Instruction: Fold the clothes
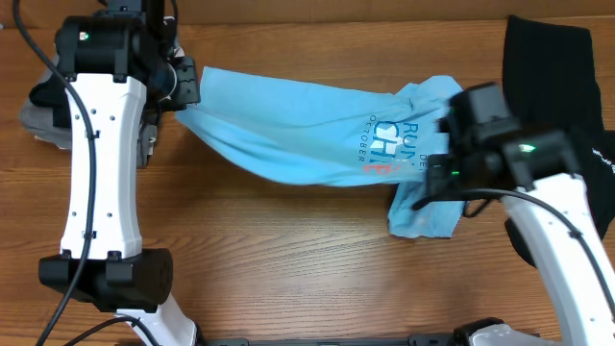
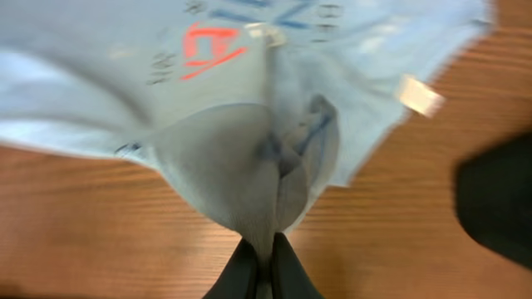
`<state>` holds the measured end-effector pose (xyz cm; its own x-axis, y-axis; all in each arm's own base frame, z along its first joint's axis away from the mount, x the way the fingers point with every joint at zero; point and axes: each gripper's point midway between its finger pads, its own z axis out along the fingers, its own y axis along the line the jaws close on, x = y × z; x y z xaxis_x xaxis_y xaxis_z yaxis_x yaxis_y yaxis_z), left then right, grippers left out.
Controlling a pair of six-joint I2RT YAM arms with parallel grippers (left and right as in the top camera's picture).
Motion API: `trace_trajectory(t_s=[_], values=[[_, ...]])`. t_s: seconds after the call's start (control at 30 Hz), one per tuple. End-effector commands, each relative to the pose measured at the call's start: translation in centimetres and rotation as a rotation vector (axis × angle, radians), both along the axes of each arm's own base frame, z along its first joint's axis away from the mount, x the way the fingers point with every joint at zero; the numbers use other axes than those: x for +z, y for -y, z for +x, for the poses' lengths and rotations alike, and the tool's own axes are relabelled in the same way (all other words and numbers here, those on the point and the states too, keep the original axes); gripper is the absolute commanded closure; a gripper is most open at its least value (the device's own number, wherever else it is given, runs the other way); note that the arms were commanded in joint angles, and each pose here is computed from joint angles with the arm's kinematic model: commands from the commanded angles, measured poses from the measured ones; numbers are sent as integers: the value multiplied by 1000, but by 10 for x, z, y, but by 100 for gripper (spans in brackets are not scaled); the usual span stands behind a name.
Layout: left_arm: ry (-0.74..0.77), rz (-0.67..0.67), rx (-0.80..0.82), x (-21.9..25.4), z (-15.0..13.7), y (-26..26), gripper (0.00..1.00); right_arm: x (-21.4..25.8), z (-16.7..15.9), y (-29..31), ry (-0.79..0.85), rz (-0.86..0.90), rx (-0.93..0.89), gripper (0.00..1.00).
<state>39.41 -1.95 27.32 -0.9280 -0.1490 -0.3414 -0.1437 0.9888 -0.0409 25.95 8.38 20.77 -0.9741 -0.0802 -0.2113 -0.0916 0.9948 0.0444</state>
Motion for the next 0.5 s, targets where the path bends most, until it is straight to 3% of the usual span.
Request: trace_trajectory(t_s=[0.0, 0.33, 0.47], values=[[-5, 3, -28, -3, 3, 8, 96, -3, 0, -40, -13, 46, 123, 96], [-6, 28, -21, -5, 5, 5, 96, -47, -35, -146, -140, 129, 383, 96], [-3, 31, -19, -4, 5, 4, 96, -60, -56, -168, -182, 165, 453, 89]])
